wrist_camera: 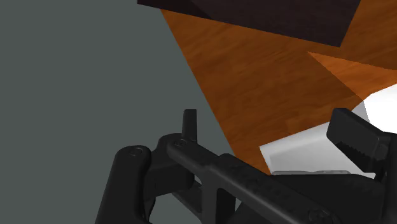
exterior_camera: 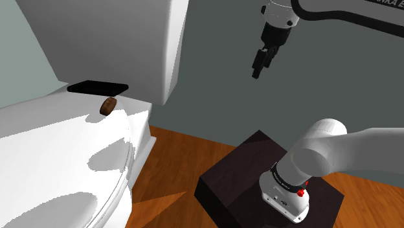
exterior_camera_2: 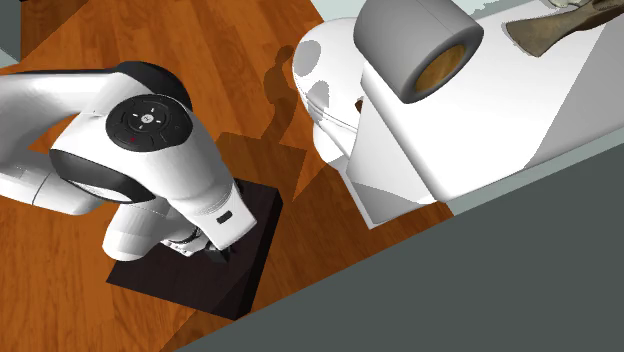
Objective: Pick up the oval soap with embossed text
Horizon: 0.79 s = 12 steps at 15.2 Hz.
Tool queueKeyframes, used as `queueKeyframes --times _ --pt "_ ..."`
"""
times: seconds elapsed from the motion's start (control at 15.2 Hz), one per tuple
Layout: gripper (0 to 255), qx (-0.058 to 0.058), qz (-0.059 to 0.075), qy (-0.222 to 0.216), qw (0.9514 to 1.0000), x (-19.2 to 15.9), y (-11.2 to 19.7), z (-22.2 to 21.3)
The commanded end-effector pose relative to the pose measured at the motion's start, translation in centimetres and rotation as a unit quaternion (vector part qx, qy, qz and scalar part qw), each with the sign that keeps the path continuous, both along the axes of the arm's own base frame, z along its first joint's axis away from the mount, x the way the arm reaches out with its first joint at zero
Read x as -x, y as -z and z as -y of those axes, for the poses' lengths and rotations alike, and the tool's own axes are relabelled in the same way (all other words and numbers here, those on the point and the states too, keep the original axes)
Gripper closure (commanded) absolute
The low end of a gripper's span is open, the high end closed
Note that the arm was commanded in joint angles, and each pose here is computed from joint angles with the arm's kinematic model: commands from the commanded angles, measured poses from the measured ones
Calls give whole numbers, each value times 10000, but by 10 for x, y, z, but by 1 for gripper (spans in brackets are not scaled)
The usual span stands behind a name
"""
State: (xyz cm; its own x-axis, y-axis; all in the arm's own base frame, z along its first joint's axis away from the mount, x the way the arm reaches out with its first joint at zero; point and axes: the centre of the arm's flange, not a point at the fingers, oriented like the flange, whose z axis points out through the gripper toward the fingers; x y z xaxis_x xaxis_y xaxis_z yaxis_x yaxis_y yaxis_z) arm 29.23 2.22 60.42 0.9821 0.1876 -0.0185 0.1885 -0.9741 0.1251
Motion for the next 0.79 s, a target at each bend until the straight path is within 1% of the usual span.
queueKeyframes --times 0.0,0.33,0.73 --pt "0 0 0 0 10000 0 0 0" --pt "0 -130 -8 395 9991 -9 14 -60" --pt "0 -285 -18 868 9958 -25 29 -131"
